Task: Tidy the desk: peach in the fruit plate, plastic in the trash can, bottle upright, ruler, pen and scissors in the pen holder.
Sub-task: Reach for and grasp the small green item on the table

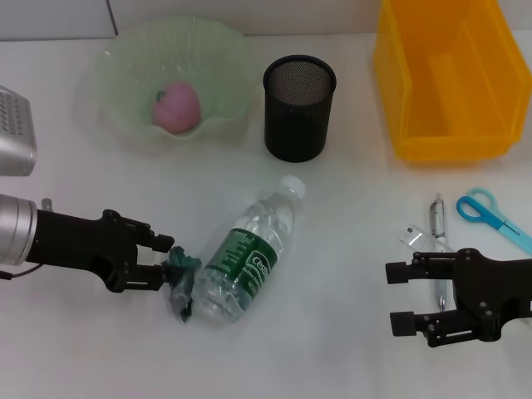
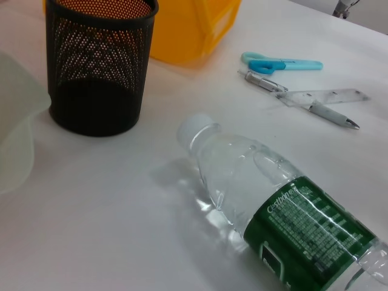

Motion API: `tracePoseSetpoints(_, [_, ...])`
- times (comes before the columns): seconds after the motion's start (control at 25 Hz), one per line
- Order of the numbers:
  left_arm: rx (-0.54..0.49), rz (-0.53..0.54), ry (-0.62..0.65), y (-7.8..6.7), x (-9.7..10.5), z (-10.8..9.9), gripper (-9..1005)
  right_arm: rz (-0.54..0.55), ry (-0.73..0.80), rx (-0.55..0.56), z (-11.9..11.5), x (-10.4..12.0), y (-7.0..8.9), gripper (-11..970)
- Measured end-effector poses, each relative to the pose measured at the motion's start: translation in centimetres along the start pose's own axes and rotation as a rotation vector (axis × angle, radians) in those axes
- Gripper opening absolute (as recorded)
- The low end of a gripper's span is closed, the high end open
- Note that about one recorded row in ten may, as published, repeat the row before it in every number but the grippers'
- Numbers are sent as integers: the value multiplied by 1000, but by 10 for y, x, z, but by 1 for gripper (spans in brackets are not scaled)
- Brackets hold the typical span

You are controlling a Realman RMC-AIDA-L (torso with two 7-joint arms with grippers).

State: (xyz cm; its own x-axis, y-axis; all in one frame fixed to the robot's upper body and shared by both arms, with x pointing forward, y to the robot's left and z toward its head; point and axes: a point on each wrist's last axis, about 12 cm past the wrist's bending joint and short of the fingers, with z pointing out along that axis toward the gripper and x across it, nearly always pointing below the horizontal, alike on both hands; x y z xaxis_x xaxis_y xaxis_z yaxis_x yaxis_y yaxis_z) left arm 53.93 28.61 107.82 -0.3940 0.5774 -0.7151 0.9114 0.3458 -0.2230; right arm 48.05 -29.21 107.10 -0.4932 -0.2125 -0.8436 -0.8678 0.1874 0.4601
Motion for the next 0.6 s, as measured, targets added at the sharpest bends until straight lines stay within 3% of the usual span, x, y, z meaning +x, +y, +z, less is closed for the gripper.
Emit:
tracePoseSetpoints(0.08, [-2, -4, -1, 0, 1, 0, 638, -3, 0, 0, 0, 0, 0, 794])
tracePoseSetpoints(0.24, [-10, -33, 1, 1, 4, -3, 389, -8, 1, -1, 0, -1, -1, 793])
tracePoseSetpoints(0.6, [-12, -104, 7, 2, 4, -6, 324, -30, -4, 10, -1, -3, -2, 792])
